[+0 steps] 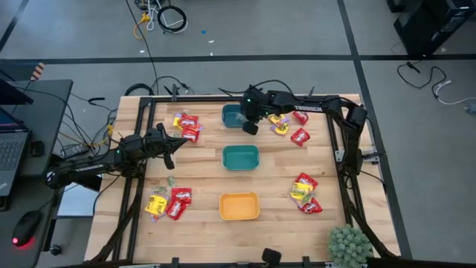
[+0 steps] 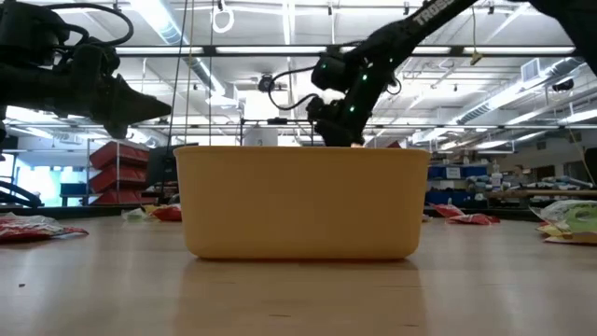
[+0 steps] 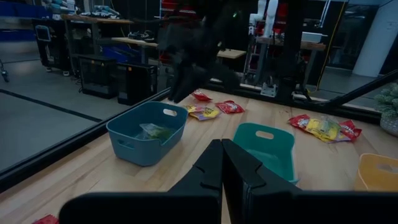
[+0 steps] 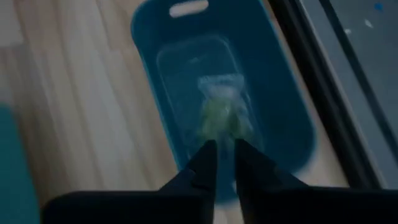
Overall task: Sort candy
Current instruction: Put the yellow candy into the yellow bin
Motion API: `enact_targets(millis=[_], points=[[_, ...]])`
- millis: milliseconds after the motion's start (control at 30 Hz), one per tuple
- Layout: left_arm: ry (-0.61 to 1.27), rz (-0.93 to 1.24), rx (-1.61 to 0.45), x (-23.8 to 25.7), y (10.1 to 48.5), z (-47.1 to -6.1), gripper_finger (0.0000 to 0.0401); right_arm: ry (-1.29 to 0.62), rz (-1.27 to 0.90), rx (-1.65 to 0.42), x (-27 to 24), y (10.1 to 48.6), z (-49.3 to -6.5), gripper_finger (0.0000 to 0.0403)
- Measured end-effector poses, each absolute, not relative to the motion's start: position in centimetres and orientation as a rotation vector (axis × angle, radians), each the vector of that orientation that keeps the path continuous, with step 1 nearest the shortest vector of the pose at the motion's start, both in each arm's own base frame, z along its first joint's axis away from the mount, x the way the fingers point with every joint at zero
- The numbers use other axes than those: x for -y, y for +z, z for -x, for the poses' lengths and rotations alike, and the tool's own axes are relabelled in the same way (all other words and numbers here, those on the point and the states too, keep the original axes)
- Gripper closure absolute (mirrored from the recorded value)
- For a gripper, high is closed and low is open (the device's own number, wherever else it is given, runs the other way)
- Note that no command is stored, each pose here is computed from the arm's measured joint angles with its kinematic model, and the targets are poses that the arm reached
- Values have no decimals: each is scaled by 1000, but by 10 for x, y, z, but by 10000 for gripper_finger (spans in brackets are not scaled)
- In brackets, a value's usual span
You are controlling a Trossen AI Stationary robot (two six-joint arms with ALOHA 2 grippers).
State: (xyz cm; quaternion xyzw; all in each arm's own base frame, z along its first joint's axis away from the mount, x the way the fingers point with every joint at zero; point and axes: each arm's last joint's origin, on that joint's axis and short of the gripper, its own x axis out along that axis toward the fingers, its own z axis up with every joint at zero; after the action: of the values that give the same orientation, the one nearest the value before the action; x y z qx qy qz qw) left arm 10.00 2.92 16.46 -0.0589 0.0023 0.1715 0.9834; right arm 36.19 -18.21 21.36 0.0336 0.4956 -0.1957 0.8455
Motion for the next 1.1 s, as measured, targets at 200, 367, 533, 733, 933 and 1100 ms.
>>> enact_targets(millis=[200, 367, 533, 733, 933, 1100], points=[[345, 119, -9, -29, 164, -100, 395, -481, -35, -1121, 173, 246, -331, 284], [347, 117, -37, -29, 162, -100, 395, -518, -89, -1170, 173, 233, -303, 246], [347, 118, -38, -29, 161, -100, 396, -555, -137, -1211, 176, 196, -283, 239], [347, 120, -32, -29, 162, -100, 396, -615, -177, -1171, 183, 168, -269, 240], [346, 120, -32, -29, 162, -100, 396, -655, -222, -1168, 189, 159, -258, 240], [346, 120, -31, -29, 162, -100, 396, -638, -278, -1148, 194, 153, -251, 245]])
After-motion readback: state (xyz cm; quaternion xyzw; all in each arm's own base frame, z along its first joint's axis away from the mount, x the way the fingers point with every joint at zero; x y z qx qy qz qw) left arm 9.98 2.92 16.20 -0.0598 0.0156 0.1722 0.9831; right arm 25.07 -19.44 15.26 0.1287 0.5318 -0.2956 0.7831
